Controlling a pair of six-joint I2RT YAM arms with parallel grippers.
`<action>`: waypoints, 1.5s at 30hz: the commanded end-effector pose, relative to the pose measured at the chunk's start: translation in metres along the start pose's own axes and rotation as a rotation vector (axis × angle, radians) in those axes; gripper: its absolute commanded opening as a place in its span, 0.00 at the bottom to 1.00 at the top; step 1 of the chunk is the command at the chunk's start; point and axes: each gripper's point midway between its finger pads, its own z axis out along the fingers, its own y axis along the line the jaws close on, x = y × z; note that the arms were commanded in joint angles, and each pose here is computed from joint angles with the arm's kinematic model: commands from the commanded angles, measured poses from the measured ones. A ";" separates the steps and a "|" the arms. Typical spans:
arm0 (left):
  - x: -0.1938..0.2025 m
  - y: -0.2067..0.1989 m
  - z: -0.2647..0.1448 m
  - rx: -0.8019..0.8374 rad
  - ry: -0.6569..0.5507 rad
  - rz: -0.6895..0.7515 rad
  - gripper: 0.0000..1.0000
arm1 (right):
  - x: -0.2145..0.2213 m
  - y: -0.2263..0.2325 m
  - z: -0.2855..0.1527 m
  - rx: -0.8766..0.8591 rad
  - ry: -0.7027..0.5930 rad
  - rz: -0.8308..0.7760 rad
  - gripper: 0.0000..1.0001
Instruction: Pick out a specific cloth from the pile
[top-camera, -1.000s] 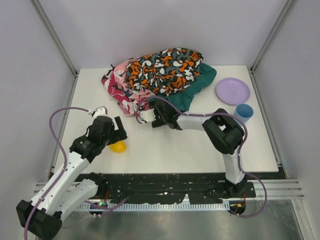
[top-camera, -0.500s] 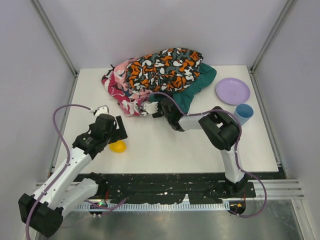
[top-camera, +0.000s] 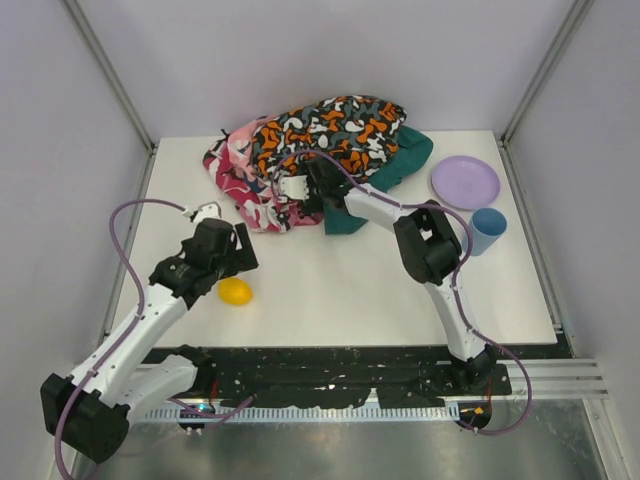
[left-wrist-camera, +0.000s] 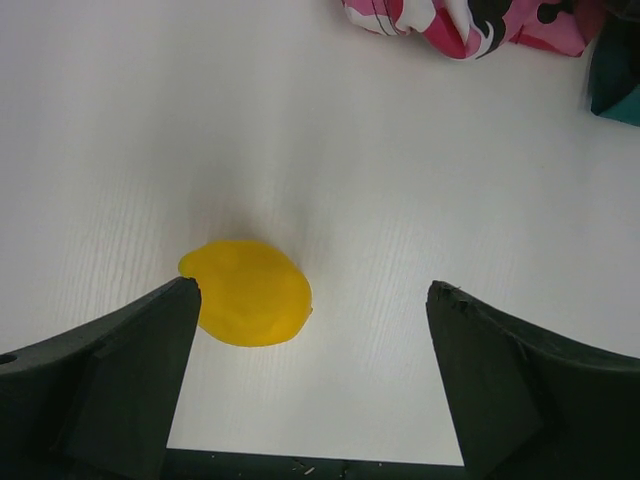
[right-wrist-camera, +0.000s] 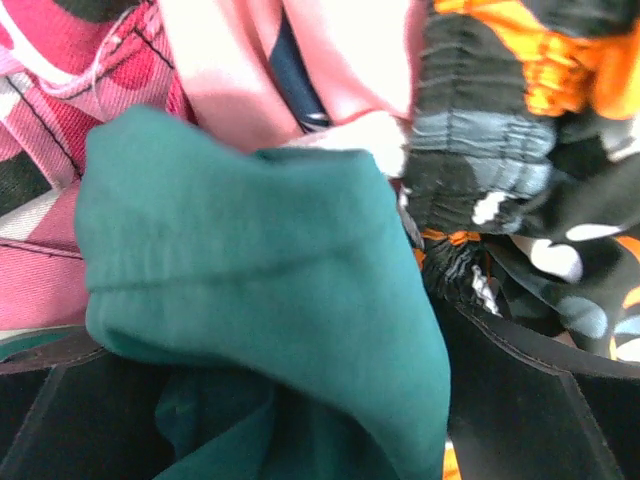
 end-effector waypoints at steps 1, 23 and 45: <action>-0.032 -0.011 -0.004 0.024 -0.085 -0.013 1.00 | 0.032 0.025 0.013 -0.130 0.135 -0.051 0.91; -0.048 -0.034 0.000 0.073 -0.062 -0.007 0.99 | 0.031 -0.129 -0.027 0.479 0.139 0.261 0.05; -0.091 -0.166 0.045 0.506 -0.011 0.061 1.00 | 0.174 -0.273 -0.081 0.754 -0.227 1.093 0.05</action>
